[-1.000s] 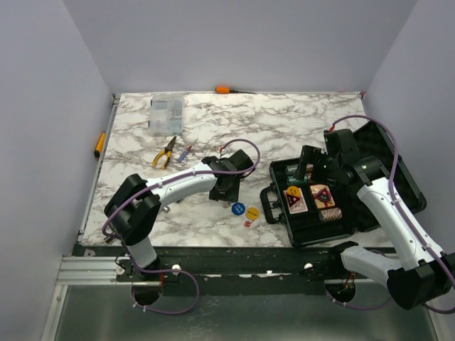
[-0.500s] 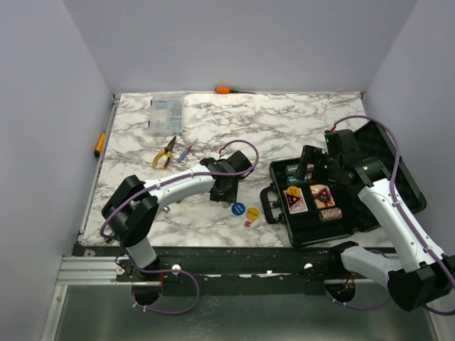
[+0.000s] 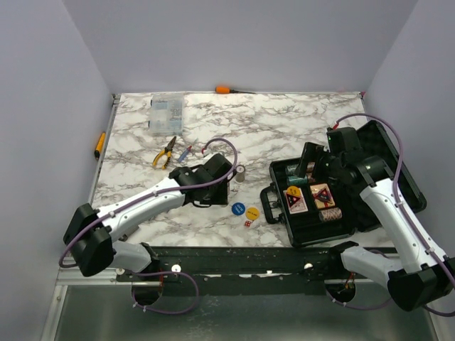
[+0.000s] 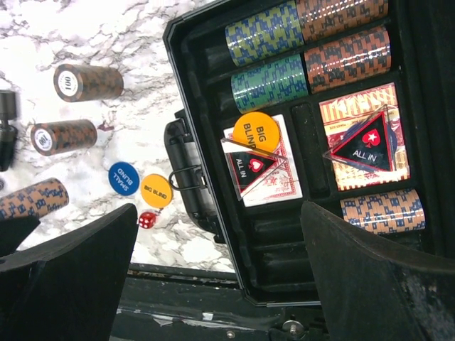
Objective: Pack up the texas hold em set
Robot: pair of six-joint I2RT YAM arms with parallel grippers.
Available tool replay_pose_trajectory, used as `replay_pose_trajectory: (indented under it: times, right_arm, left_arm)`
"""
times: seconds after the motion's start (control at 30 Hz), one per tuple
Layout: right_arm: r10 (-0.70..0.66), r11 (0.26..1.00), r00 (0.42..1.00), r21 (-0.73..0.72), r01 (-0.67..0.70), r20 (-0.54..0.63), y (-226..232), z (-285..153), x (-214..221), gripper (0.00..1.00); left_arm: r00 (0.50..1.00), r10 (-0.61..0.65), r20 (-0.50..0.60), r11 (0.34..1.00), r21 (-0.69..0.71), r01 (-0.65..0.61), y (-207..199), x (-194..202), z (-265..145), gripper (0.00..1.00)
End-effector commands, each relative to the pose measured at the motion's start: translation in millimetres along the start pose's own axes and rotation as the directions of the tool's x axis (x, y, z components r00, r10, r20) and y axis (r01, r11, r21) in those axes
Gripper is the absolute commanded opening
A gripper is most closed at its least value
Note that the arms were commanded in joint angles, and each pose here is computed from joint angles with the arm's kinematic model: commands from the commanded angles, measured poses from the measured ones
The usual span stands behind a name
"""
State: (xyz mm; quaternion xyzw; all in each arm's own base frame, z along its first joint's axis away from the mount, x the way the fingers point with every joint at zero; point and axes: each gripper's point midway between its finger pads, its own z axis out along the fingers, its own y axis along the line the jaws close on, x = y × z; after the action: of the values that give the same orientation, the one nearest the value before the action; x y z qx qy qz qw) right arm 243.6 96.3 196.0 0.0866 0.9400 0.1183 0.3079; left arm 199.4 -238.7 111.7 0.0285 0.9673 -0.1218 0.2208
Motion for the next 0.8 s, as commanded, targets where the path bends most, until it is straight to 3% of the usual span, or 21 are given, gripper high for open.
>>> replay_pose_trajectory:
  times: [0.0,0.4,0.77]
  right_arm:
    - [0.019,0.999,1.000,-0.034,-0.018,0.024,9.3,-16.0,-8.7,1.00]
    - [0.086,0.989,0.993,-0.130,-0.074,0.086,29.6,-45.1,-27.0,1.00]
    - [0.199,0.963,0.954,-0.226,-0.148,0.226,39.8,-90.1,-51.8,1.00]
  left_arm:
    - [0.997,-0.059,0.056,0.992,0.118,0.052,-13.7,-3.7,-25.6,0.00]
    - [0.981,-0.172,0.086,0.920,0.369,0.129,-41.5,4.3,-63.7,0.00]
    - [0.977,-0.209,0.051,0.864,0.478,0.160,-64.8,15.4,-72.5,0.00]
